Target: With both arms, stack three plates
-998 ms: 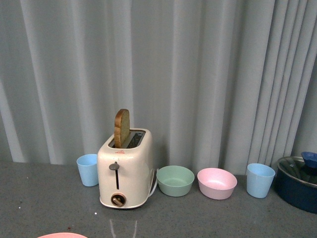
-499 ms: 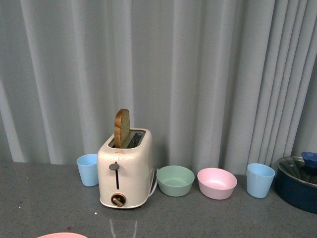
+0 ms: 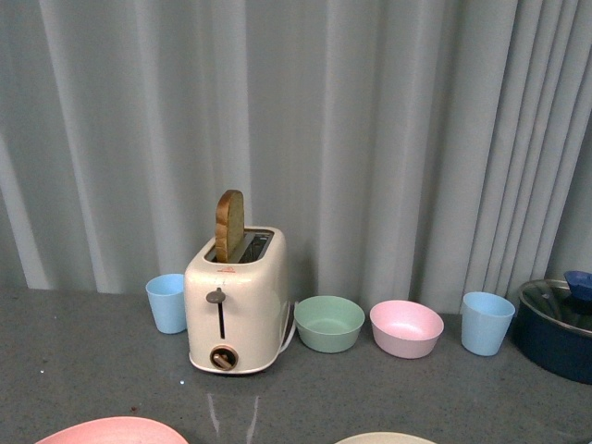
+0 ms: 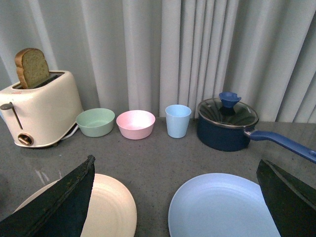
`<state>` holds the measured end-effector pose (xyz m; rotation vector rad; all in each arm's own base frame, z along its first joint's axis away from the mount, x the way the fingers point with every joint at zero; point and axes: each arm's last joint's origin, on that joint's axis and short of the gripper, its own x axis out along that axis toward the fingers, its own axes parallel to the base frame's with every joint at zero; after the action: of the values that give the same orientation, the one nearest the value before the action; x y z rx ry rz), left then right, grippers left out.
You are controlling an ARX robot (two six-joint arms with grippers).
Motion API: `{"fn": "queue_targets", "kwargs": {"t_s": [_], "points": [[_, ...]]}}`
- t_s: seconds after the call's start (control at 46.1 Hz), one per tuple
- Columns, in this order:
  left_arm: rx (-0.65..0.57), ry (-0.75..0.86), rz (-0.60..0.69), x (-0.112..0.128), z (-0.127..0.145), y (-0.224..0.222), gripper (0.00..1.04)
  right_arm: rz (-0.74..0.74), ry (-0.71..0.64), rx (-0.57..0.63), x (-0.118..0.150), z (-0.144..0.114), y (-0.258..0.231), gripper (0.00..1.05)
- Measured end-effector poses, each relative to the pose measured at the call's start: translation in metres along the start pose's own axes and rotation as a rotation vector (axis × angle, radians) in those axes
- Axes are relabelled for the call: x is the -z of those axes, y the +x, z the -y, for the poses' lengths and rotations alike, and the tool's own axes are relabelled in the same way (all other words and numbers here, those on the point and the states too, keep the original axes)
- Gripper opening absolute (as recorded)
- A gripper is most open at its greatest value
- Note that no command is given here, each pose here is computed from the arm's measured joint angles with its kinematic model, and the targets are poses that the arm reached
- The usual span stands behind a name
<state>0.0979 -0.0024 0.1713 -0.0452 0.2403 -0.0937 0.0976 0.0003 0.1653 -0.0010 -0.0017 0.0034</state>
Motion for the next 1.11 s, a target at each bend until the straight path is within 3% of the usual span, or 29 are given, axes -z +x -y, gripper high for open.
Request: {"fn": "queue_targets", "kwargs": {"t_s": [0.087,0.325,0.434,0.521,0.673,0.889,1.106], "points": [[0.028,-0.022,-0.173,-0.007,0.001,0.008,0.98,0.001,0.0,0.0,0.0,0.0,0.0,0.97],[0.051,0.009,-0.158,-0.064,-0.009,0.063,0.98,0.001,0.0,0.0,0.0,0.0,0.0,0.97],[0.043,0.031,-0.273,-0.077,-0.016,0.115,0.98,0.001,0.0,0.0,0.0,0.0,0.0,0.97],[0.049,0.065,-0.428,-0.069,-0.02,0.162,0.98,0.001,0.0,0.0,0.0,0.0,0.0,0.97],[0.057,0.113,-0.563,-0.057,-0.021,0.206,0.98,0.001,0.0,0.0,0.0,0.0,0.0,0.97],[0.056,0.175,-0.652,-0.043,-0.03,0.248,0.98,0.001,0.0,0.0,0.0,0.0,0.0,0.97],[0.055,0.166,-0.73,-0.023,-0.058,0.268,0.98,0.001,0.0,0.0,0.0,0.0,0.0,0.97]]}}
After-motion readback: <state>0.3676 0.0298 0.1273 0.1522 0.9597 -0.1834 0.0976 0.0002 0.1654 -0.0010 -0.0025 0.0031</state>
